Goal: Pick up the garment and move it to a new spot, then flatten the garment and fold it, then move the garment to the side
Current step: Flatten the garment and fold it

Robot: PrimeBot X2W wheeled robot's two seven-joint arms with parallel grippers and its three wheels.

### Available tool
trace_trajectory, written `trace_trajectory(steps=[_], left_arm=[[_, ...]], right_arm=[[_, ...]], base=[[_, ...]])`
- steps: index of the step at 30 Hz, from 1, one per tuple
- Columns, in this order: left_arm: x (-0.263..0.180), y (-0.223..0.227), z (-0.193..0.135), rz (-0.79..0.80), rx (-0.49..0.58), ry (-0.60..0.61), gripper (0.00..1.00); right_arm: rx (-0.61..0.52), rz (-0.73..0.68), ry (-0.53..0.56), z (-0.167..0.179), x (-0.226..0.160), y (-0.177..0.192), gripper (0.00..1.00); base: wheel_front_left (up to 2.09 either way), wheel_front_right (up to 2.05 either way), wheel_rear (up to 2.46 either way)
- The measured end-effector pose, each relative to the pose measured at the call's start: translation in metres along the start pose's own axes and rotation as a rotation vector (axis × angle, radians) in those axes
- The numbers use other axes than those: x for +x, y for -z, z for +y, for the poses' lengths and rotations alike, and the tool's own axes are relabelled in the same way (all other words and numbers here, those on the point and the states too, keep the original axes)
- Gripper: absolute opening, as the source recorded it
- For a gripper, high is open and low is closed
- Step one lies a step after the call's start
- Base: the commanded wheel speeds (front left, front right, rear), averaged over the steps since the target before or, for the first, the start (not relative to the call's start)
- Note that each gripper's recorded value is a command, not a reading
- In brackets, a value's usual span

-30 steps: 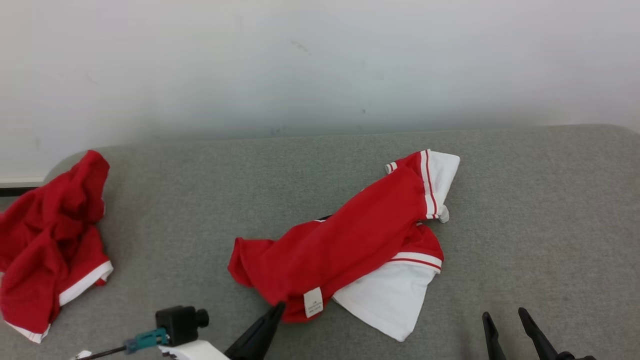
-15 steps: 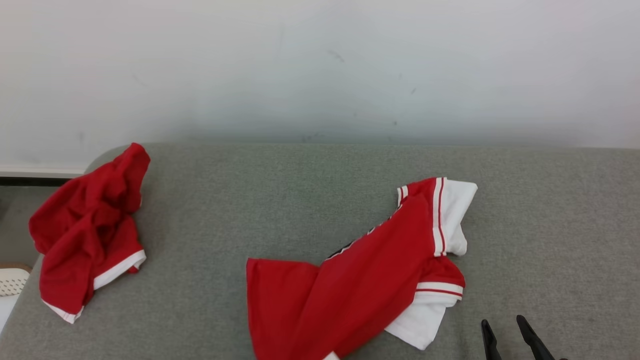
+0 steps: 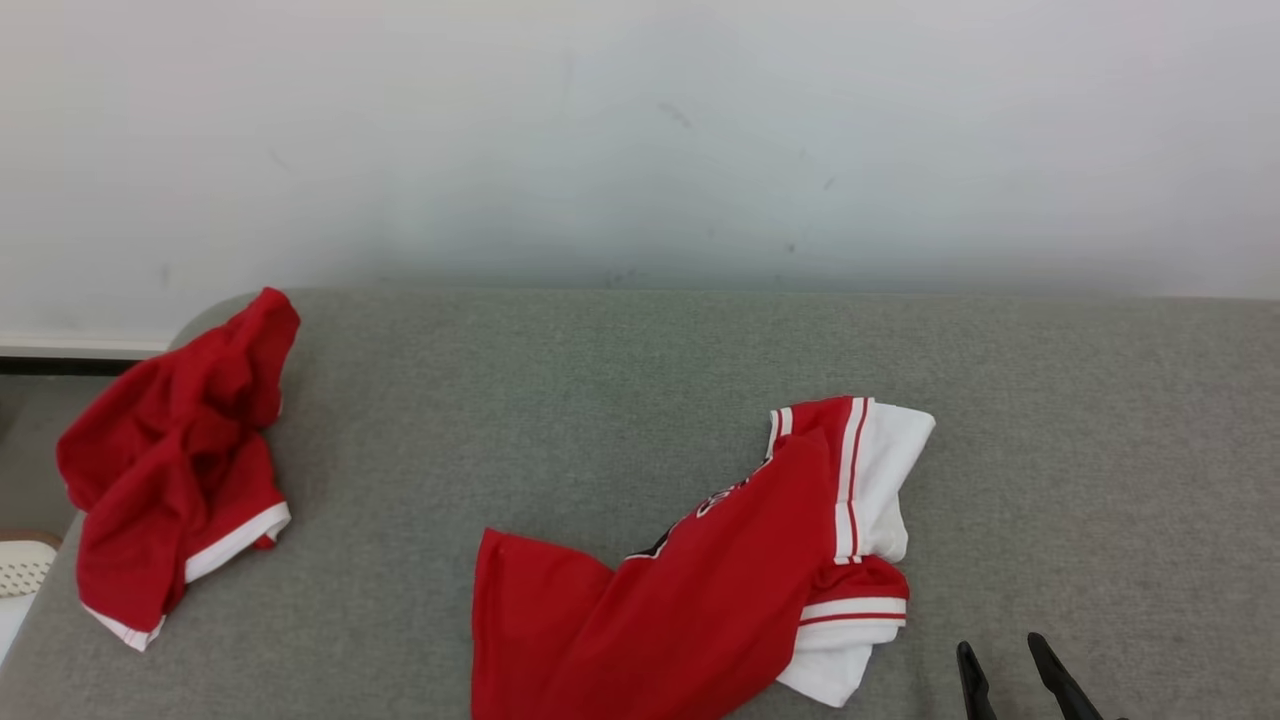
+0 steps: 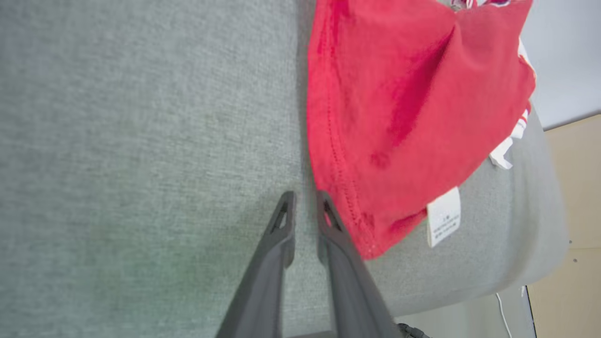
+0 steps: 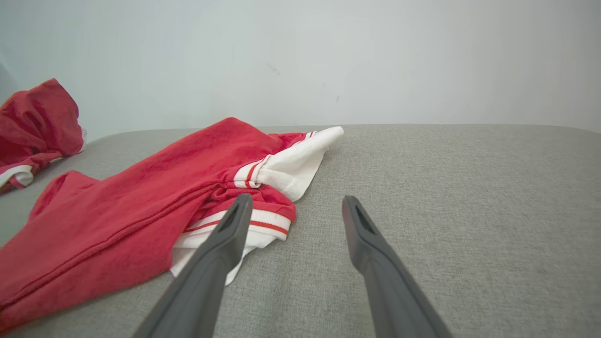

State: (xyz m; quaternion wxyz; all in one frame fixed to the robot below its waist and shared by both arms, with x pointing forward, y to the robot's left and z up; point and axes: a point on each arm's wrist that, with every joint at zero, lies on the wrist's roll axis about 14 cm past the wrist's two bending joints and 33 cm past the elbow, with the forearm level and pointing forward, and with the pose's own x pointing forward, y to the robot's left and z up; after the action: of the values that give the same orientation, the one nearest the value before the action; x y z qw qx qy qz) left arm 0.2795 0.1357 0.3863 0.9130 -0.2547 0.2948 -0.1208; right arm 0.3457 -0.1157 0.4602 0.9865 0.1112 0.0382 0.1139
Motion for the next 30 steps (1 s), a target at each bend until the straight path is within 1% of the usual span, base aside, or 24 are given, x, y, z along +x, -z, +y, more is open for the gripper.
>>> trace_trajectory(steps=[3, 7, 9, 10, 12, 13, 14, 15, 16, 18, 21, 23, 25, 26, 28, 30], left_arm=[[-0.001, -0.018, 0.01, -0.046, 0.065, -0.041, 1.0], [-0.005, -0.057, 0.021, -0.141, 0.153, -0.104, 1.0], [-0.007, -0.082, 0.017, -0.212, 0.204, -0.114, 1.0], [-0.006, -0.094, 0.009, -0.247, 0.234, -0.1, 1.0], [-0.001, -0.115, -0.017, -0.304, 0.274, -0.039, 1.0], [0.003, -0.123, -0.035, -0.329, 0.3, 0.009, 1.0], [0.008, -0.13, -0.054, -0.348, 0.311, 0.058, 1.0], [0.014, -0.132, -0.071, -0.353, 0.299, 0.1, 1.0], [0.021, -0.131, -0.089, -0.341, 0.307, 0.142, 1.0], [0.036, -0.124, -0.119, -0.307, 0.387, 0.222, 1.0], [0.058, -0.119, -0.176, -0.28, 0.4, 0.371, 1.0], [0.074, -0.108, -0.201, -0.248, 0.481, 0.434, 1.0], [0.089, -0.099, -0.224, -0.218, 0.524, 0.49, 1.0], [0.097, -0.09, -0.233, -0.191, 0.556, 0.515, 1.0], [0.11, -0.077, -0.249, -0.143, 0.578, 0.562, 1.0], [0.123, -0.067, -0.263, -0.115, 0.629, 0.599, 1.0]], right_arm=[[0.0, -0.004, 0.013, -0.004, -0.002, -0.001, 1.0], [0.0, -0.012, 0.036, -0.01, -0.005, -0.003, 1.0], [0.001, -0.017, 0.05, -0.014, -0.007, -0.005, 1.0], [0.001, -0.018, 0.055, -0.016, -0.007, -0.005, 1.0], [0.002, -0.024, 0.065, -0.019, -0.007, -0.007, 1.0], [0.001, -0.029, 0.072, -0.021, -0.007, -0.008, 1.0], [0.0, -0.033, 0.079, -0.023, -0.007, -0.01, 1.0], [0.0, -0.037, 0.089, -0.026, -0.008, -0.011, 1.0], [0.0, -0.038, 0.097, -0.028, -0.009, -0.012, 1.0], [-0.002, -0.046, 0.109, -0.032, -0.009, -0.014, 1.0], [-0.003, -0.063, 0.133, -0.04, -0.008, -0.02, 1.0], [-0.004, -0.067, 0.156, -0.047, -0.01, -0.022, 1.0], [-0.004, -0.071, 0.182, -0.054, -0.013, -0.024, 1.0], [-0.004, -0.076, 0.194, -0.057, -0.014, -0.025, 1.0], [0.0, -0.081, 0.229, -0.067, -0.018, -0.027, 1.0], [0.009, -0.084, 0.261, -0.076, -0.023, -0.028, 1.0]], base=[[0.0, 0.0, 0.0], [0.0, 0.0, 0.0], [0.0, 0.0, 0.0], [0.0, 0.0, 0.0], [0.0, 0.0, 0.0], [0.0, 0.0, 0.0], [0.0, 0.0, 0.0], [0.0, 0.0, 0.0], [0.0, 0.0, 0.0], [0.0, 0.0, 0.0], [0.0, 0.0, 0.0], [0.0, 0.0, 0.0], [0.0, 0.0, 0.0], [0.0, 0.0, 0.0], [0.0, 0.0, 0.0], [0.0, 0.0, 0.0]])
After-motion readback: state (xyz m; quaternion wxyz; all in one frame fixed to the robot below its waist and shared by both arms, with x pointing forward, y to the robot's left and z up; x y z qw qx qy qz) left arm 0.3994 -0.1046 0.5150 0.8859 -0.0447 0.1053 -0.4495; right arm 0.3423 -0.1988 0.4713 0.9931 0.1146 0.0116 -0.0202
